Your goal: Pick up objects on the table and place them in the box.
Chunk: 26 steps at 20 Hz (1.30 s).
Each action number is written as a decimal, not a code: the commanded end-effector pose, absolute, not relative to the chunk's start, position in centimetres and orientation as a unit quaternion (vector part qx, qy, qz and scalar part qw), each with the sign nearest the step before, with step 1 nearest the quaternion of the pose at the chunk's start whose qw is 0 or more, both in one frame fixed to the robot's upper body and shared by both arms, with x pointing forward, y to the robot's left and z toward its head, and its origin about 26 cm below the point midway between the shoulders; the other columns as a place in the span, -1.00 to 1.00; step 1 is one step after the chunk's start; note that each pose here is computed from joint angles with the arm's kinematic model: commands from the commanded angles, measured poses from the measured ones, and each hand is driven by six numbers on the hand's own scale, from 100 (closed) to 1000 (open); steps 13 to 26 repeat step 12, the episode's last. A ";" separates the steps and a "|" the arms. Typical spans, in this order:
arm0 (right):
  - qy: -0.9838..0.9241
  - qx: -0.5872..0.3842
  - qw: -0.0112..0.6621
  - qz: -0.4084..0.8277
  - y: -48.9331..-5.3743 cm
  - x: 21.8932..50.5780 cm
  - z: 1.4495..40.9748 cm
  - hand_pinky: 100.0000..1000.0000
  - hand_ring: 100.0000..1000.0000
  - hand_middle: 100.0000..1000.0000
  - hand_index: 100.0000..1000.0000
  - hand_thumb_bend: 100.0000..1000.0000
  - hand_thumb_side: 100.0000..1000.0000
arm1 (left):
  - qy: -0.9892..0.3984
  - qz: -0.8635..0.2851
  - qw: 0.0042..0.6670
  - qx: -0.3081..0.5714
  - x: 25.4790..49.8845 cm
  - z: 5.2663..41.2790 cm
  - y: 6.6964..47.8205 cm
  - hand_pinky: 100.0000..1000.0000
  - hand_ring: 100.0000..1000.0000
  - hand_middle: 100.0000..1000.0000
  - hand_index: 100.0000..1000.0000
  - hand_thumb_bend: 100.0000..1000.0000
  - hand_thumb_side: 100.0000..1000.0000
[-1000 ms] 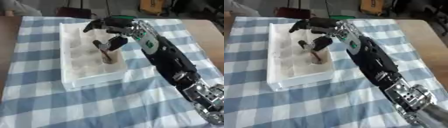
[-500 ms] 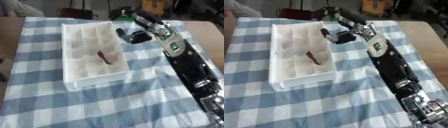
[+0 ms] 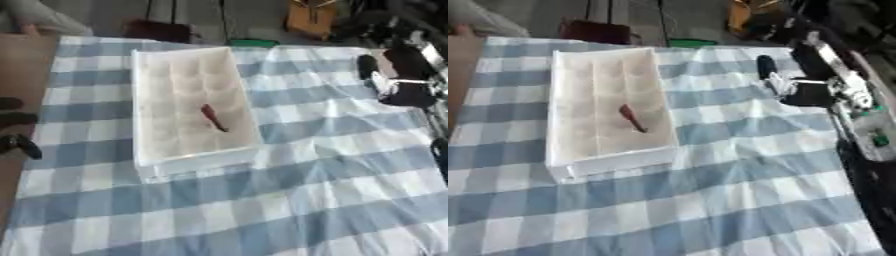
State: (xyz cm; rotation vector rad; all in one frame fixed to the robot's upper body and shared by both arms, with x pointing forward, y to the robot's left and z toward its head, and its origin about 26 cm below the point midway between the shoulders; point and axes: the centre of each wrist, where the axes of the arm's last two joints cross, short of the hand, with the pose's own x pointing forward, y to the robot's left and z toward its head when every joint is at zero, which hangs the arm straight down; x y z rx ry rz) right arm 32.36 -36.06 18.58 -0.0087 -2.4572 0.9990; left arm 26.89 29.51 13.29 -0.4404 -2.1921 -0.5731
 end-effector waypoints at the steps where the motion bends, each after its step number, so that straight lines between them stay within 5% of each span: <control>1: -0.902 -0.006 0.208 0.377 -37.2 30.9 20.7 0.58 0.42 0.51 0.76 -1.00 -0.38 | -0.872 -0.235 0.397 -0.161 26.7 14.0 30.0 -0.09 0.50 0.53 0.76 0.59 -0.05; 2: -0.904 -0.005 0.212 0.371 -37.3 30.6 20.6 0.52 0.37 0.48 0.73 -1.00 -0.16 | -0.873 -0.234 0.397 -0.160 26.7 14.0 30.0 -0.09 0.51 0.54 0.76 0.60 -0.06; 4: -0.910 -0.003 0.216 0.355 -37.6 30.0 20.5 0.49 0.34 0.46 0.71 -1.00 -0.09 | -0.877 -0.226 0.395 -0.155 26.6 14.0 30.2 -0.09 0.52 0.54 0.77 0.60 -0.06; 7: -0.916 0.003 0.222 0.334 -38.0 29.4 20.4 0.46 0.31 0.45 0.68 -1.00 -0.06 | -0.888 -0.201 0.390 -0.139 26.5 13.9 30.7 -0.06 0.59 0.58 0.76 0.61 -0.06; 8: -0.918 0.003 0.225 0.327 -38.2 29.2 20.4 0.45 0.30 0.44 0.67 -1.00 -0.05 | -0.892 -0.186 0.391 -0.127 26.5 14.0 30.9 -0.04 0.62 0.61 0.77 0.36 0.11; 9: -0.920 0.002 0.232 0.316 -38.5 28.9 20.3 0.45 0.29 0.44 0.66 -1.00 -0.04 | -0.898 -0.155 0.397 -0.111 26.3 13.9 31.2 -0.04 0.63 0.62 0.77 0.63 -0.08; 26: -0.921 -0.002 0.244 0.302 -39.0 28.3 20.2 0.44 0.28 0.43 0.65 -1.00 -0.05 | -0.907 -0.095 0.404 -0.077 26.2 13.9 31.5 -0.03 0.64 0.63 0.77 0.63 -0.10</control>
